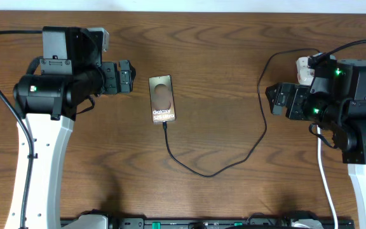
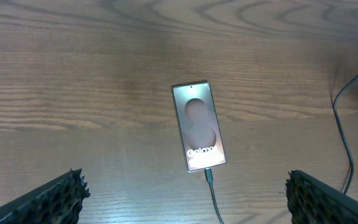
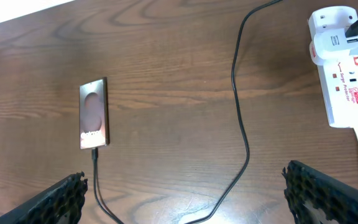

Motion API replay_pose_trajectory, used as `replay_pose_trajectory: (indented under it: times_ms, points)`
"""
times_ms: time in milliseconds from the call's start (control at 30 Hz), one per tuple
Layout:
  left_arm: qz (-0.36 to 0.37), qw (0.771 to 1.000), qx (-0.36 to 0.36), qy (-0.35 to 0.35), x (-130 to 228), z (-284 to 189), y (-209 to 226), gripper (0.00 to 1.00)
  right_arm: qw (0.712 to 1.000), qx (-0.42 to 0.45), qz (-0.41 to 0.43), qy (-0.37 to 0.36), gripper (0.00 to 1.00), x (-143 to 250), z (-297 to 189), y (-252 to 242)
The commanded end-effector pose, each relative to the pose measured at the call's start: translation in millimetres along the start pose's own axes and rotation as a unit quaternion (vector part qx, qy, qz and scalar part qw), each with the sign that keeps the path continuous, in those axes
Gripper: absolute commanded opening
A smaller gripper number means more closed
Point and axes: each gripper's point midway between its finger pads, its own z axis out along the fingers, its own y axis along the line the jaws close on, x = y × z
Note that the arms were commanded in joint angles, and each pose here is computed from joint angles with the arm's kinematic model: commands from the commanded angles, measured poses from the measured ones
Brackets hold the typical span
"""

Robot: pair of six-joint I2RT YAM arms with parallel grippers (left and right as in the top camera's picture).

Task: Plug charger to phone and switch on socket
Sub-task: 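Move the right gripper over to the white power strip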

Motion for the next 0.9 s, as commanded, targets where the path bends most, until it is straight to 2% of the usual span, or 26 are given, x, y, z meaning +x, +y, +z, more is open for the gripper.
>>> replay_pose_trajectory:
  times_ms: [0, 867]
  points:
    - [0.001, 1.000, -0.006, -0.002, -1.6, -1.7, 2.7, 0.99, 1.000, 0.007, -0.002, -0.009, 0.99, -3.3, -4.2, -3.4]
    - [0.001, 1.000, -0.006, -0.002, -1.6, -1.7, 2.7, 0.99, 0.997, 0.067, -0.004, -0.034, 0.99, -14.0, -6.2, -23.4]
